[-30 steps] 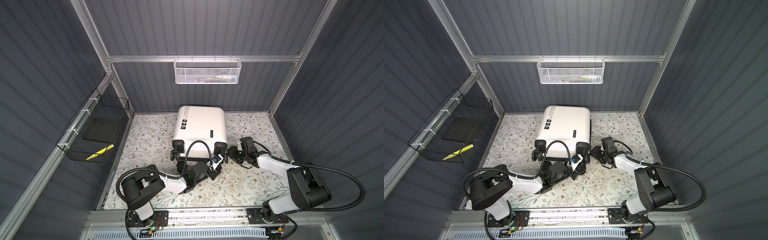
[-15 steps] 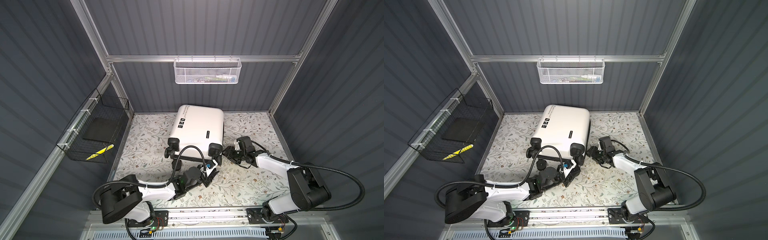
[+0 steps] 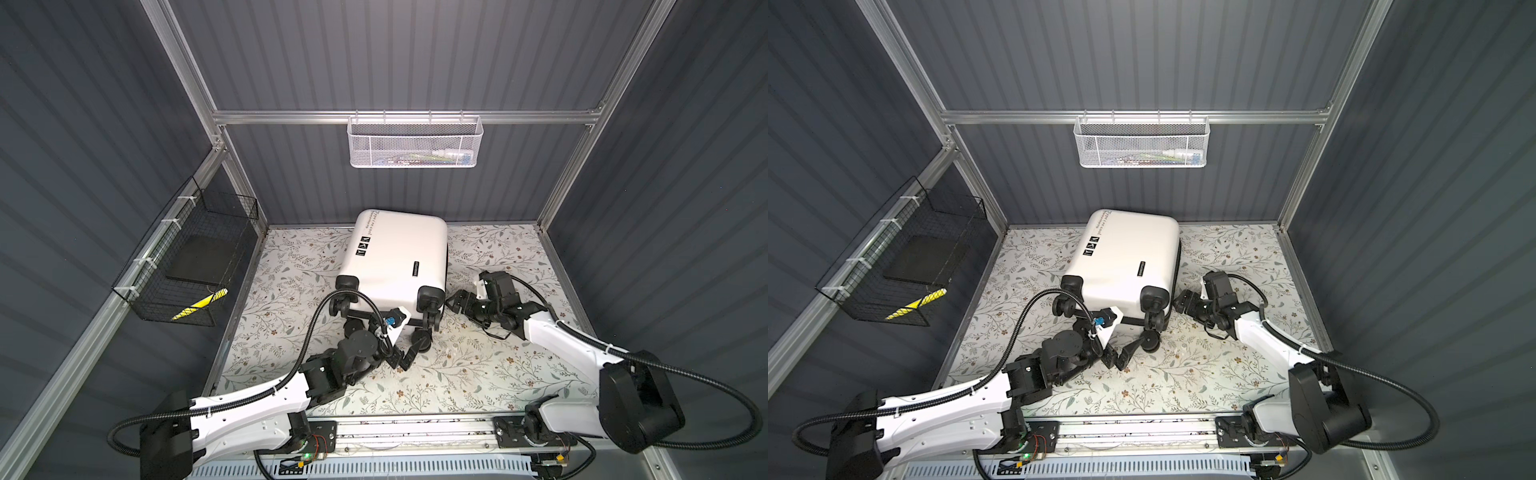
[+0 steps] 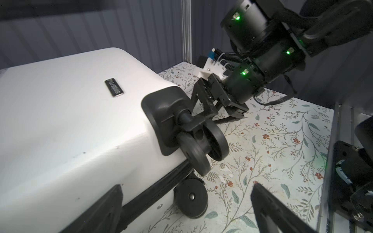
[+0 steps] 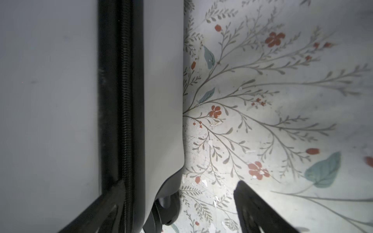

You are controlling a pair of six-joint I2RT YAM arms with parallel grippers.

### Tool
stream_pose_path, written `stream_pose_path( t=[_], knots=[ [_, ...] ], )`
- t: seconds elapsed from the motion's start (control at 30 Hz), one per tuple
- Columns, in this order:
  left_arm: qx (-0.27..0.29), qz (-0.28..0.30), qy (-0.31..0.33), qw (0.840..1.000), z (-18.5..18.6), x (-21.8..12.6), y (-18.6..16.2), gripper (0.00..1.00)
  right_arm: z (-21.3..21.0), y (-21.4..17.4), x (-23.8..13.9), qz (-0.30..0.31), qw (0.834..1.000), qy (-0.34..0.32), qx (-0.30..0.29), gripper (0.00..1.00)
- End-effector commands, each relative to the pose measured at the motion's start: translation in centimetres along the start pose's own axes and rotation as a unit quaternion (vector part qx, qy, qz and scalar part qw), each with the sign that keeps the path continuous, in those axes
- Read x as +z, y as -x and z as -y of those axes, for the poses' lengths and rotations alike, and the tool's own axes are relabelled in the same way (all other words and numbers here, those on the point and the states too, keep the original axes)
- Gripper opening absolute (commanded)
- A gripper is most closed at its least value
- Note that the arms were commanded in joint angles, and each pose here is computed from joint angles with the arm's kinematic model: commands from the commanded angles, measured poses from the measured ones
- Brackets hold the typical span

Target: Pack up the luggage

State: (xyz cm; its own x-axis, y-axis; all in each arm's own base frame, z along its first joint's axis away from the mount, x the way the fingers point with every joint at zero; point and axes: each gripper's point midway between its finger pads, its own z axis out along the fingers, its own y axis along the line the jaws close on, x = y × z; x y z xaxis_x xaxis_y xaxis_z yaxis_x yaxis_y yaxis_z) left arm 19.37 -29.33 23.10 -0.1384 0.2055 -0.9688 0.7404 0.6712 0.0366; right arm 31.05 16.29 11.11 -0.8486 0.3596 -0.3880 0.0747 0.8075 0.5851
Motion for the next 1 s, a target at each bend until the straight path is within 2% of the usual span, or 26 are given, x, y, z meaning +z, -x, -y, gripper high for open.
stream_pose_path(
  t=[0.0,0.3,0.43,0.53,0.73,0.83,0.97],
  knots=[
    [-0.01,-0.009,0.052,0.999,-2.0,-0.9,1.3,1.0,0.9,0.5,-1.7,0.016,0.999,-0.032,-0.035,0.99],
    [-0.113,0.044,0.156,0.98,-5.6,-1.8,3.4,1.0,2.0,3.0,-6.6,0.114,0.988,-0.083,-0.065,0.99],
    [-0.144,0.043,0.186,0.971,-6.5,-1.9,3.2,1.0,1.4,2.8,-7.9,0.135,0.986,-0.058,-0.078,0.99],
    [-0.136,0.025,0.171,0.975,-5.8,-1.3,3.3,1.0,1.2,2.5,-8.1,0.141,0.987,-0.032,-0.068,0.99],
    [-0.081,-0.049,0.093,0.991,-2.1,1.8,3.8,1.0,1.5,1.4,-7.3,0.12,0.991,-0.017,-0.054,0.99],
    [-0.089,-0.071,0.074,0.991,-0.9,3.4,4.0,1.0,2.0,1.1,-7.0,0.117,0.992,-0.022,-0.039,0.99],
    [-0.113,-0.083,0.083,0.987,-0.6,4.8,3.5,1.0,3.0,0.9,-6.5,0.113,0.992,-0.041,-0.035,0.99]
  ],
)
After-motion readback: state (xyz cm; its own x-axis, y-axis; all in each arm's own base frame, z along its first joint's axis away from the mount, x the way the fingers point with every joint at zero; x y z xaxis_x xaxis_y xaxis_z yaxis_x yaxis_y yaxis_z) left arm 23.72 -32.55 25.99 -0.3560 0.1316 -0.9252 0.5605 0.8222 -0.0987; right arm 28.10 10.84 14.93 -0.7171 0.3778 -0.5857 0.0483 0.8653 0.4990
